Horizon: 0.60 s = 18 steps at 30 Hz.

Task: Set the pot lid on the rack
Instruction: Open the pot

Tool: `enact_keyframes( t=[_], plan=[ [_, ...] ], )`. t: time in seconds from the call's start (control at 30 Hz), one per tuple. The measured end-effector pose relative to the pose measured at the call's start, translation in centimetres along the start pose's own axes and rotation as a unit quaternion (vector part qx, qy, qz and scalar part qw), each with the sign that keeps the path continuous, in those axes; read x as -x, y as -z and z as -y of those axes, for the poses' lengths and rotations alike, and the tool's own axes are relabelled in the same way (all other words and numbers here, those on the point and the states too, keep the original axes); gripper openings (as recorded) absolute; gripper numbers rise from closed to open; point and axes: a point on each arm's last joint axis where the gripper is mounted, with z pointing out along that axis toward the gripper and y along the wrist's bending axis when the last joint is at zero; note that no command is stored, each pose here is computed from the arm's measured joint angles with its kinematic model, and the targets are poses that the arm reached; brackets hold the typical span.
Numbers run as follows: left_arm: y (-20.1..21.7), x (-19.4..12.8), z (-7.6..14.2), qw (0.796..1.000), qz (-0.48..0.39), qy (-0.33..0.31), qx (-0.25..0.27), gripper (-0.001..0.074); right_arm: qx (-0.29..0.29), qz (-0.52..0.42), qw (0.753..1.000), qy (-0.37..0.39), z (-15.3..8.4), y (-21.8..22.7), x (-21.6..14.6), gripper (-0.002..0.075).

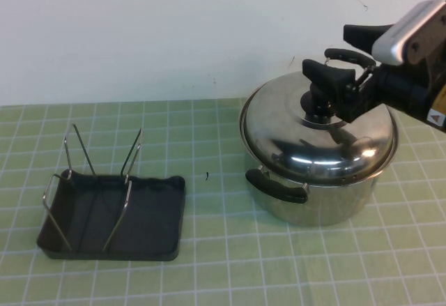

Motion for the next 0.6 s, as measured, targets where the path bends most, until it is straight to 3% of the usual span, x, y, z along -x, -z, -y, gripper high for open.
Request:
enact_keyframes(
  t=[0.27, 0.37, 0.47, 0.57, 0.6],
  plan=[
    [0.0, 0.0, 0.0, 1.0, 0.0, -0.002, 0.0, -0.0002, -0.002, -0.043, 0.998, -0.036, 0.5, -2.2, -4.0, 0.0688],
    [0.0, 0.0, 0.0, 1.0, 0.0, -0.009, 0.0, -0.0002, -0.002, -0.059, 0.997, -0.049, 0.5, -2.5, -5.1, 0.0656],
    [0.0, 0.0, 0.0, 1.0, 0.0, -0.02, 0.0, -0.0002, -0.002, -0.062, 0.996, -0.057, 0.5, -2.6, -5.3, 0.054],
    [0.0, 0.0, 0.0, 1.0, -0.001, 0.004, 0.0, -0.0002, -0.001, -0.061, 0.996, -0.063, 0.4, -2.6, -5.3, 0.0349],
    [0.0, -0.1, 0.0, 1.0, -0.005, 0.02, 0.001, -0.0002, -0.001, -0.061, 0.996, -0.063, 0.4, -2.6, -5.3, 0.0347]
  ],
)
